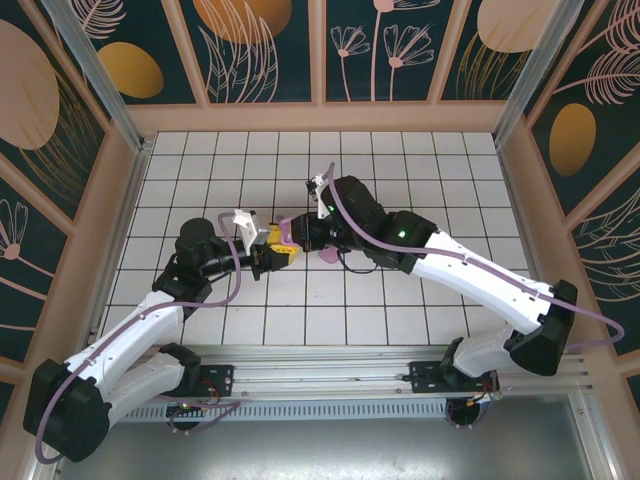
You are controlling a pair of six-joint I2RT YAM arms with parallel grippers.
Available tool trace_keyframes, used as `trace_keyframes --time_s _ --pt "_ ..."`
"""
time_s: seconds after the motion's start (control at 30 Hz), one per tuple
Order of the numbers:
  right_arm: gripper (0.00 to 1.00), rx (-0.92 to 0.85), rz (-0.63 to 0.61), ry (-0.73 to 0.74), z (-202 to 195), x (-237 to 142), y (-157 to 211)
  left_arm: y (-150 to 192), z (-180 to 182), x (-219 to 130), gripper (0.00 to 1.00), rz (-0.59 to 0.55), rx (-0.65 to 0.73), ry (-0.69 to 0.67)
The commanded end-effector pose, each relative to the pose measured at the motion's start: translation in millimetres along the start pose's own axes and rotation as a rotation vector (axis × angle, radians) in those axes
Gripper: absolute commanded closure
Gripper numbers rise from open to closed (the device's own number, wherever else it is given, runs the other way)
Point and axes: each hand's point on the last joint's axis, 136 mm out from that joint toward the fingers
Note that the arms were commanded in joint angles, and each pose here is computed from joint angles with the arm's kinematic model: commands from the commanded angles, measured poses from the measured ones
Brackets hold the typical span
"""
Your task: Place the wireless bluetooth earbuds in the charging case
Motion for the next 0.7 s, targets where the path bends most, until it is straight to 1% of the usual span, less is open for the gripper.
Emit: trace_keyframes --time_s 0.0,0.27,0.57,0.67 --pt "0.88 -0.037 -0.014 0.012 4.3 0.3 -6.2 -2.4 -4.4 1.0 1.00 -0.010 0.037 0.025" --pt "0.86 -0.065 0.040 0.047 1.8 11.7 2.8 -1.3 -3.5 1.0 1.00 -0.006 0.037 0.019" --pt "0.82 -0.081 0.076 0.082 -1.6 14.3 9.6 -2.3 -2.2 2.1 1.00 -0.008 0.039 0.016" --pt "0.82 -0.084 0.081 0.082 -0.7 14.2 10.8 -2.5 -1.4 2.4 1.00 -0.007 0.040 0.015"
Point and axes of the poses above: each hand's point on the last joint's axis, 136 mm out from that joint toward the fingers, its own x axis out along the fingers, its own z axis along the line the jaws close on, y = z × x, and after that the axes turned 3 degrees about x, right-handed
